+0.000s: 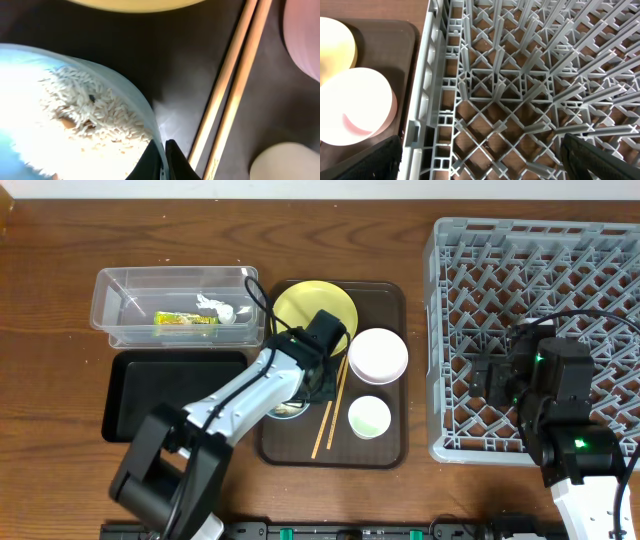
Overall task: Sort waste into correct bins and load items into the dishwasher rack
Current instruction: 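Grasp the light-blue rice bowl rim with the left gripper, then tip the blue bowl over the black tray to pour out the rice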
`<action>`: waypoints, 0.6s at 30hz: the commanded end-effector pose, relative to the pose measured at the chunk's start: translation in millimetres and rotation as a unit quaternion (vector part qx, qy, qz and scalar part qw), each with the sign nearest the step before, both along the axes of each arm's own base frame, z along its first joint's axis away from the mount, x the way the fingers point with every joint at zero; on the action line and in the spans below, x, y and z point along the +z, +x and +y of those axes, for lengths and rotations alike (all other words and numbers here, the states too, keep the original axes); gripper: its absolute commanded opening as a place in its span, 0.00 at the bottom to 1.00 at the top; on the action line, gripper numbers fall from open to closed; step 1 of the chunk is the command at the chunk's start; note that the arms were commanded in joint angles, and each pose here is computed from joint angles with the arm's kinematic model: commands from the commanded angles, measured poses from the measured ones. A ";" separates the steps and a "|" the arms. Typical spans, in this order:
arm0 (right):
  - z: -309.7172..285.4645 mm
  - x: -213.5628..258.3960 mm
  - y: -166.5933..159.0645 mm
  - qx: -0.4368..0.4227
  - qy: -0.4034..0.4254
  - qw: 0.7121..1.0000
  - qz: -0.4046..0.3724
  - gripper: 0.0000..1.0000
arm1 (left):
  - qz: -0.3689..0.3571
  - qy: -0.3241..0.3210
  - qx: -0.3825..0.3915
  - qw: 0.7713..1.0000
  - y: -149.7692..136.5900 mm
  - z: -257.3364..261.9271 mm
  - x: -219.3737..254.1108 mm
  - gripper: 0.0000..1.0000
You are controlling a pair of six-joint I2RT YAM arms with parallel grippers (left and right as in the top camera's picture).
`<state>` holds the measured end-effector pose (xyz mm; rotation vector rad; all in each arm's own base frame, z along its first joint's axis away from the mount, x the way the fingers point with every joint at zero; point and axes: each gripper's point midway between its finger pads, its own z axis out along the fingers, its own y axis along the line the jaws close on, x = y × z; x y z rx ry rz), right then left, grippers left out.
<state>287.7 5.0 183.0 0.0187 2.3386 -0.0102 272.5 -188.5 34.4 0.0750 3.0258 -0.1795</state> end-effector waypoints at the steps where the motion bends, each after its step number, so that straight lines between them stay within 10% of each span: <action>1: -3.6 8.9 2.6 -0.009 0.003 1.000 -0.011 0.99 | -0.023 -0.025 -0.006 0.999 0.1 -3.9 23.9 0.06; 18: -3.6 8.9 2.5 -0.009 0.003 1.000 -0.010 0.99 | -0.078 -0.124 0.024 0.989 14.9 84.9 100.4 0.06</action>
